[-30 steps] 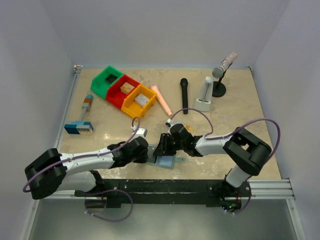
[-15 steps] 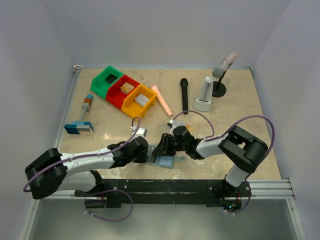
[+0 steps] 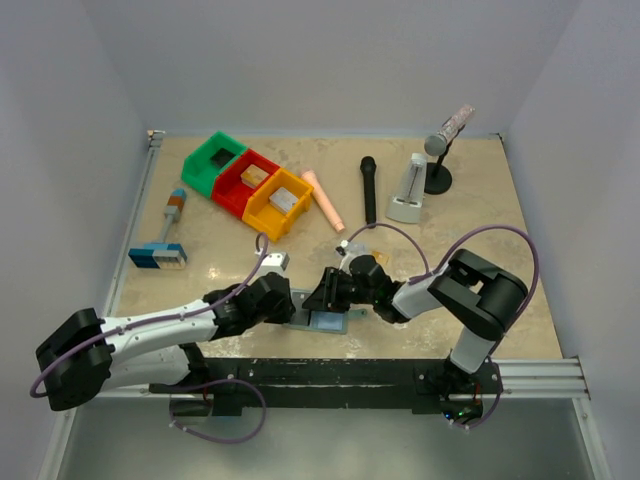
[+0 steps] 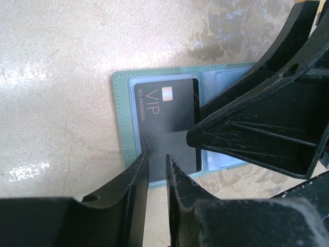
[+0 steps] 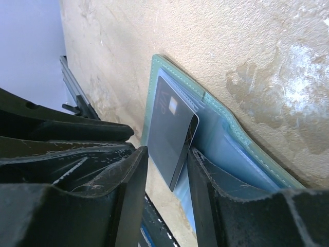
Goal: Take the credit cards out of the card holder
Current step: Remove the credit card from the card holder.
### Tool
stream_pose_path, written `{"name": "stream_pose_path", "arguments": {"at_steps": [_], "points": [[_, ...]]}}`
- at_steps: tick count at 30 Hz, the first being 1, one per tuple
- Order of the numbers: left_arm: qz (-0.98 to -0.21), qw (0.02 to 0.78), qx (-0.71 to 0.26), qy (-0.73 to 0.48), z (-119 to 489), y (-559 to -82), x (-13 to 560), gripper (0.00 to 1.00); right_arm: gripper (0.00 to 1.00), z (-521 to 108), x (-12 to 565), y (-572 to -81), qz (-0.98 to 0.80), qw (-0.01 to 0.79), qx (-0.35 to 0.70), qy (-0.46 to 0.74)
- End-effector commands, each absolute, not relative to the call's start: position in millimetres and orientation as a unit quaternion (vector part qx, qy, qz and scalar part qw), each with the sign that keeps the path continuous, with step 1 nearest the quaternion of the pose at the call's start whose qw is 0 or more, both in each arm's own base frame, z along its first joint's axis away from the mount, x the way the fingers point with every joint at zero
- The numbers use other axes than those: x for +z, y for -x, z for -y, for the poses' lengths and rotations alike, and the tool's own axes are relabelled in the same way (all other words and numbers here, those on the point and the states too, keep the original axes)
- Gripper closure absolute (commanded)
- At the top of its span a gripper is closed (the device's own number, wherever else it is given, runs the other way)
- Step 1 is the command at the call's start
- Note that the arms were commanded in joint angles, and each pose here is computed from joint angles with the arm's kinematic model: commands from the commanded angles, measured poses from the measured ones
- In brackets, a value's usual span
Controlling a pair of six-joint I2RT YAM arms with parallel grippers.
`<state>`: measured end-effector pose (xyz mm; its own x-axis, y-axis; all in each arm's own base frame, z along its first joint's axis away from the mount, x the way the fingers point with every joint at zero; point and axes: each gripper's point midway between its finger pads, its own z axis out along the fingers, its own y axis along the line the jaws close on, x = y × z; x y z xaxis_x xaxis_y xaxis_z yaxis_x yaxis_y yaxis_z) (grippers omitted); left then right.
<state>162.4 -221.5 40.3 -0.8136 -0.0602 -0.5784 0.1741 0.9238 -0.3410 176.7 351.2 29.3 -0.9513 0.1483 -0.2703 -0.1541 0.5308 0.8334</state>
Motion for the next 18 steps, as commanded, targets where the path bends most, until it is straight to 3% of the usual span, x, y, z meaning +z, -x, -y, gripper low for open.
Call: {"name": "stream_pose_path", "arguments": {"at_steps": [1, 9, 18], "points": [[-0.926, 0.329, -0.186, -0.016, 218, -173, 52, 0.75, 0.57, -338, 3, -163, -0.881, 0.131, 0.455, -0.002], [-0.939, 0.311, -0.147, -0.018, 216, -176, 35, 0.85, 0.57, -338, 2, -161, -0.874, 0.129, 0.468, -0.003], [-0.940, 0.299, -0.163, -0.020, 221, -171, 27, 0.89, 0.58, -348, 9, -159, -0.861, 0.123, 0.493, 0.018]]}}
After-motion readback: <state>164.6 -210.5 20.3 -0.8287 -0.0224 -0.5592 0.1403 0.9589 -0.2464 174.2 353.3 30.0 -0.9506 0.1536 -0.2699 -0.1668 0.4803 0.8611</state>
